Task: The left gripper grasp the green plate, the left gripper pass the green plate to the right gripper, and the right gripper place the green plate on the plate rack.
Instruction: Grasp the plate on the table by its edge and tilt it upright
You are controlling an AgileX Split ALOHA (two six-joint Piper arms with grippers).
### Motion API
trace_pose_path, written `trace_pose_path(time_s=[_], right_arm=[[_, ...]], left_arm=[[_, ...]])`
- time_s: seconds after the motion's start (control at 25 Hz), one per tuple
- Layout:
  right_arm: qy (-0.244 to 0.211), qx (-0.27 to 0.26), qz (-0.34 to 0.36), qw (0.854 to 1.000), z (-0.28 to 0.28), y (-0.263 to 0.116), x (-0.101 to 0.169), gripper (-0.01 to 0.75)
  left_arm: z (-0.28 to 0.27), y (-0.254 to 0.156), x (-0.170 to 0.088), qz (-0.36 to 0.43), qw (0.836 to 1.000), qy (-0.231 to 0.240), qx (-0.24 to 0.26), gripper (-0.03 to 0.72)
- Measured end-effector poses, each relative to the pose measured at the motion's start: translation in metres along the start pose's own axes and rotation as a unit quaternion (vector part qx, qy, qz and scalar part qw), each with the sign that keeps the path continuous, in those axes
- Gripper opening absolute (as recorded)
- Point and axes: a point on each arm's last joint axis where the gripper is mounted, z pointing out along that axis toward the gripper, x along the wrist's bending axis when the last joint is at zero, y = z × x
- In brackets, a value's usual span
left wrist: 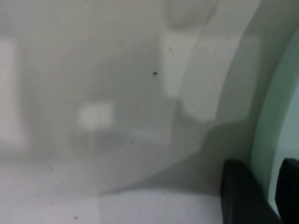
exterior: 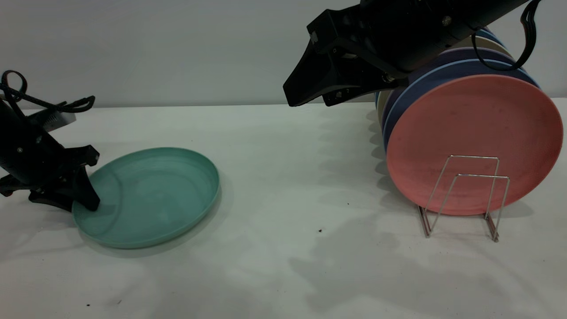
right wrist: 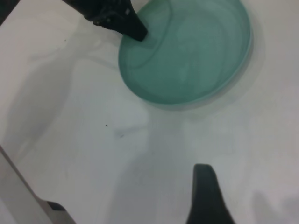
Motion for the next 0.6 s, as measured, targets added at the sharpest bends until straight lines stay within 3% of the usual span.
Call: trace_pose_path(time_s=[0.44,0.6], right_arm=[[0.0,0.0,0.0,1.0,0.0,0.0,0.0,0.508],[0.0,0.0,0.0,1.0,0.0,0.0,0.0,0.508]], left_arm=[[0.0073,0.0003,0.0004,-0.028,1.0,-0.012,-0.006,0.205],[0.0088,0.0007,0.0006,-0.029,0.999,-0.014,-0.004,0.083]])
